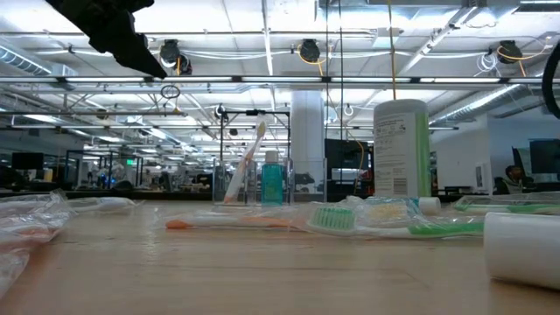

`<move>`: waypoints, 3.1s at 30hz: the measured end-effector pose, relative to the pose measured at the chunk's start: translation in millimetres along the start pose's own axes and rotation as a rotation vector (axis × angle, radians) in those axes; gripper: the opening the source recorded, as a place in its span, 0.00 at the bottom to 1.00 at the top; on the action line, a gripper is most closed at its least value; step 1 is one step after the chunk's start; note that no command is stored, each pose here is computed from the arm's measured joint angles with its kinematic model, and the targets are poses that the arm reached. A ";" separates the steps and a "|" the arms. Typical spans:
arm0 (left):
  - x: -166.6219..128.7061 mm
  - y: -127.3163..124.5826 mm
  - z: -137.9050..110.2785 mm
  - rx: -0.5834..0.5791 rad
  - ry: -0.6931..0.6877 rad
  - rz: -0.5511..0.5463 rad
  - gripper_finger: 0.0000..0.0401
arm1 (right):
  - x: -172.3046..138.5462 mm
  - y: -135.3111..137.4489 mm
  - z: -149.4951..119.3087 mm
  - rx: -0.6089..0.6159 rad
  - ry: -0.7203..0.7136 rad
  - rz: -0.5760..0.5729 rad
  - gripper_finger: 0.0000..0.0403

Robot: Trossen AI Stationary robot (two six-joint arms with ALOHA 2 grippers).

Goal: Pick & Place toothbrushing station
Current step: Put the bottom right orange toothbrush into the transparent organizer

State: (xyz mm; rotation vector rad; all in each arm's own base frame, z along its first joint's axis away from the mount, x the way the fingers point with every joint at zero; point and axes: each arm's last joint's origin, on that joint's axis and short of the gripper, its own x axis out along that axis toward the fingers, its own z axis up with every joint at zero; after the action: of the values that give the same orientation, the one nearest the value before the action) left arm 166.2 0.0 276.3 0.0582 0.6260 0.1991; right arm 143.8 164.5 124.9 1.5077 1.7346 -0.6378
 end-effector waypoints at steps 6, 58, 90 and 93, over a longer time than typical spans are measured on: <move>0.0 0.0 0.7 -0.001 -0.007 0.000 0.44 | -0.2 -3.7 3.6 -0.028 -0.058 -0.020 0.22; 1.3 -1.4 10.9 0.028 -0.104 -0.023 0.44 | -141.5 51.3 23.7 -0.681 -1.412 0.834 0.00; 102.3 -29.0 50.0 0.218 -0.421 -0.068 0.44 | -169.4 120.0 106.7 -1.123 -1.659 0.985 0.00; 102.0 -30.9 50.0 0.365 -0.430 -0.041 0.44 | -169.8 121.6 104.7 -1.153 -1.613 1.022 0.00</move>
State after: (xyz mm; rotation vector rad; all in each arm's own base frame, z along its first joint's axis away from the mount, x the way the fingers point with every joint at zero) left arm 281.5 -9.3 254.5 0.4289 0.2277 0.0272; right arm 290.7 2.8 207.9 0.4109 -0.1391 -0.0505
